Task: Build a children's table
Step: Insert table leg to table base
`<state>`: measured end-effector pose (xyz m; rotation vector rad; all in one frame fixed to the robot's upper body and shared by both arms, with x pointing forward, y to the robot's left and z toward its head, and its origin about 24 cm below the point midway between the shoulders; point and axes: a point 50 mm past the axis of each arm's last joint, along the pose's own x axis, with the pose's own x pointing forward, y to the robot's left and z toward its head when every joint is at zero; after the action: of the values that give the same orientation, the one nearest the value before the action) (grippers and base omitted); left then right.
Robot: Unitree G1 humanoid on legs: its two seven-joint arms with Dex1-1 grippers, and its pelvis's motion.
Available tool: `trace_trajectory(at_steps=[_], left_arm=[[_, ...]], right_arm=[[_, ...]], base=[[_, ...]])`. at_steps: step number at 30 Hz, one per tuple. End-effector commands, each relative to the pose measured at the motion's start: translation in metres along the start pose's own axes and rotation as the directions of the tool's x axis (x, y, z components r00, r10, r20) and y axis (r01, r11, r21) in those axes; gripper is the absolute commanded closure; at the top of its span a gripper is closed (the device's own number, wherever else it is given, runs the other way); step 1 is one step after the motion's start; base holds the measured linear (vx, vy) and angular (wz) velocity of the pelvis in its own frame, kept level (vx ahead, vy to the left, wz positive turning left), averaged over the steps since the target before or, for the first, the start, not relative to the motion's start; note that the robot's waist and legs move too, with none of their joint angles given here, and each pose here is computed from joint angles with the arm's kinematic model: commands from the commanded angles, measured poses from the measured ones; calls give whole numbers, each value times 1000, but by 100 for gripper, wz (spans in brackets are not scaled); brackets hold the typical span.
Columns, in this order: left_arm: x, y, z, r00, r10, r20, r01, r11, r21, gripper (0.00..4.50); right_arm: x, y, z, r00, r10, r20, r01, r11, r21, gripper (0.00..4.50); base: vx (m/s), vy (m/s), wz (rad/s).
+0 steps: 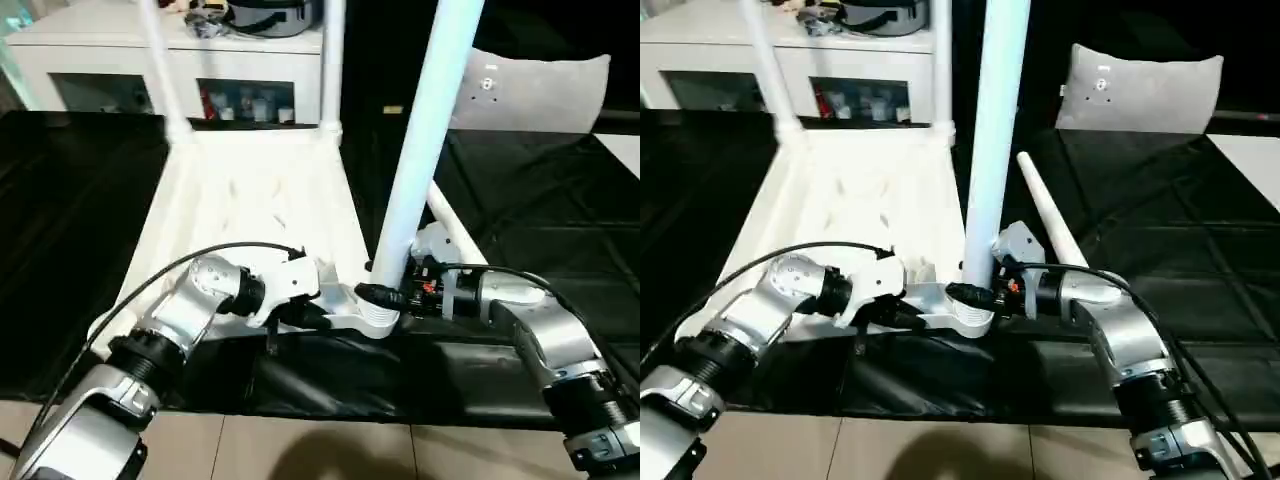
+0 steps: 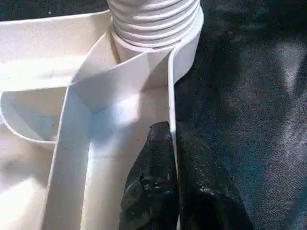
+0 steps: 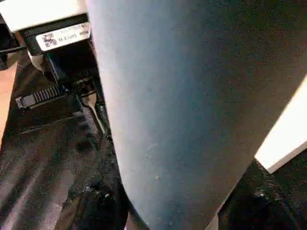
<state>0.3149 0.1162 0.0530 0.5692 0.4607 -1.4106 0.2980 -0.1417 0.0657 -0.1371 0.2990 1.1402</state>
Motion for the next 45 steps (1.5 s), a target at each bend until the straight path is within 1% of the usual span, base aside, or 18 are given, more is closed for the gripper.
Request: trace_trajectory(at_steps=[1,6,11,16,20,24,28,29,31,34,35,37,38,40,42,43,44,45], left_arm=[[-9,8,-2,997,72,-31,-72,997,-12,450],[-8,4,-1,992,123,15,-121,988,-99,450],[-7,-4,4,987,156,26,-149,974,-169,450],[9,-19,30,982,179,62,-161,961,-223,450],[22,-21,49,975,216,44,-201,953,-225,450],[26,-18,51,961,277,3,-268,933,-240,450],[17,-14,34,934,346,-93,-357,915,-189,450],[10,-12,26,932,348,-104,-361,918,-164,450],[5,-11,22,930,350,-110,-364,918,-158,450],[-7,-5,12,920,376,-108,-389,908,-156,450],[-9,-4,11,918,381,-104,-394,906,-155,450],[-13,0,10,916,395,-75,-402,894,-197,450],[-16,1,12,921,388,-43,-387,895,-222,423],[-18,0,17,930,366,20,-351,904,-243,397],[-22,0,25,933,344,104,-308,914,-263,397],[-24,0,29,930,339,138,-293,916,-273,363],[-28,3,37,915,344,210,-271,911,-311,363],[-28,4,37,913,345,216,-269,910,-316,354]], right_arm=[[3,14,-45,988,29,-150,-8,990,141,260],[5,16,-47,988,-92,-126,114,976,184,260],[15,18,-48,964,-236,-119,259,933,250,260],[44,19,-41,918,-370,-140,395,837,379,260],[67,19,-37,899,-390,-200,438,827,354,260],[75,23,-33,898,-385,-213,436,847,305,260],[75,26,-24,902,-408,-138,431,851,301,260],[69,21,-16,899,-435,-50,428,849,310,260],[64,18,-10,891,-455,14,427,845,321,260],[46,8,12,847,-488,211,401,847,349,260],[44,7,14,843,-484,233,391,850,353,260],[33,5,26,832,-457,315,338,867,365,260],[28,5,30,829,-438,348,312,878,364,260],[21,5,35,834,-406,375,277,894,352,260],[14,7,37,849,-355,392,230,915,332,260],[12,7,38,854,-337,396,213,922,324,260],[8,9,40,865,-304,400,187,934,304,260],[7,9,40,865,-301,400,185,935,303,260]], base=[[0,0,0],[0,0,0],[0,0,0],[0,0,0],[0,0,0],[0,0,0],[0,0,0],[0,0,0],[0,0,0],[0,0,0],[0,0,0],[0,0,0],[0,0,0],[0,0,0],[72,-15,3],[82,-13,3],[58,-20,1],[0,0,0]])
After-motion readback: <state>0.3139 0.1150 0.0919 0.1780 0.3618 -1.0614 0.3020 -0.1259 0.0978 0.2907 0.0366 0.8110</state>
